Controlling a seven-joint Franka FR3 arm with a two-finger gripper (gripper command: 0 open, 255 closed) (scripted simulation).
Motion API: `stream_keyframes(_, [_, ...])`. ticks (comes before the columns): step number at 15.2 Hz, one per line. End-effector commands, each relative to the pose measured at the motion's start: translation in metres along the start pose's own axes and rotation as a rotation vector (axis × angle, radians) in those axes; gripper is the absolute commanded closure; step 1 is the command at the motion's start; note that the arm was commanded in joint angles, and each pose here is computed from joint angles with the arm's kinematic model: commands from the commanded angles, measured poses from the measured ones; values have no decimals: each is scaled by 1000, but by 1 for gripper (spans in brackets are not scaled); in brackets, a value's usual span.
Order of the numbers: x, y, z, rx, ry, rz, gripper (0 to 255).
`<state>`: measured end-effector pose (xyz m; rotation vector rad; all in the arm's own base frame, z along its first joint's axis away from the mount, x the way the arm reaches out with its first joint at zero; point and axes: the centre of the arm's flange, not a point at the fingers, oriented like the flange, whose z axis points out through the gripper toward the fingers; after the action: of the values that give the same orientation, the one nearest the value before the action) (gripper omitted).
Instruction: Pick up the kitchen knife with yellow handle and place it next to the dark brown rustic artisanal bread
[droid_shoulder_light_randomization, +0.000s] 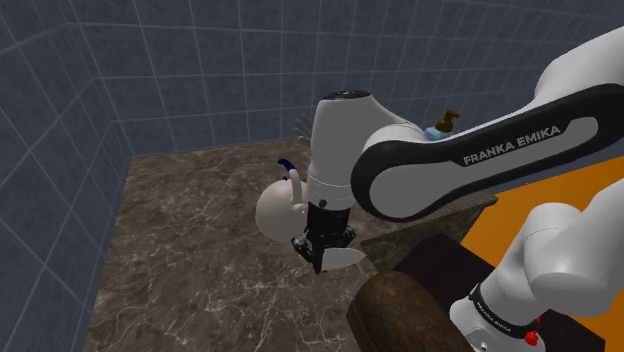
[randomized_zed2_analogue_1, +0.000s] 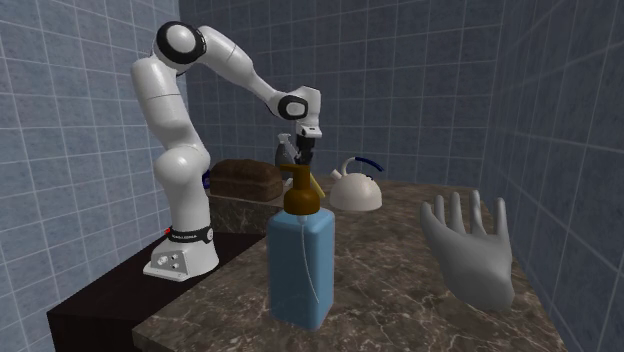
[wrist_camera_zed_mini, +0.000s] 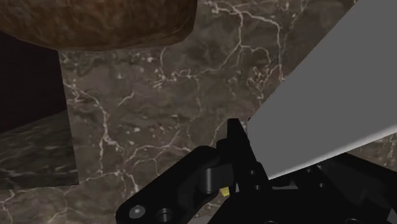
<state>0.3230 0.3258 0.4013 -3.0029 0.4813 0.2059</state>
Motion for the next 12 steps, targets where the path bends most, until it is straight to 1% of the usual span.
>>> stream_keyframes(1, [5, 4, 15, -6, -2, 9, 255])
stream_keyframes(8, [11, 7, 52, -6, -2, 9, 255])
stream_keyframes(9, [9, 4, 45, -4, -1, 6, 255])
stream_keyframes(10, [9, 4, 45, -4, -1, 6, 0])
stream_keyframes(12, [36, 28, 24, 133, -96, 86, 0])
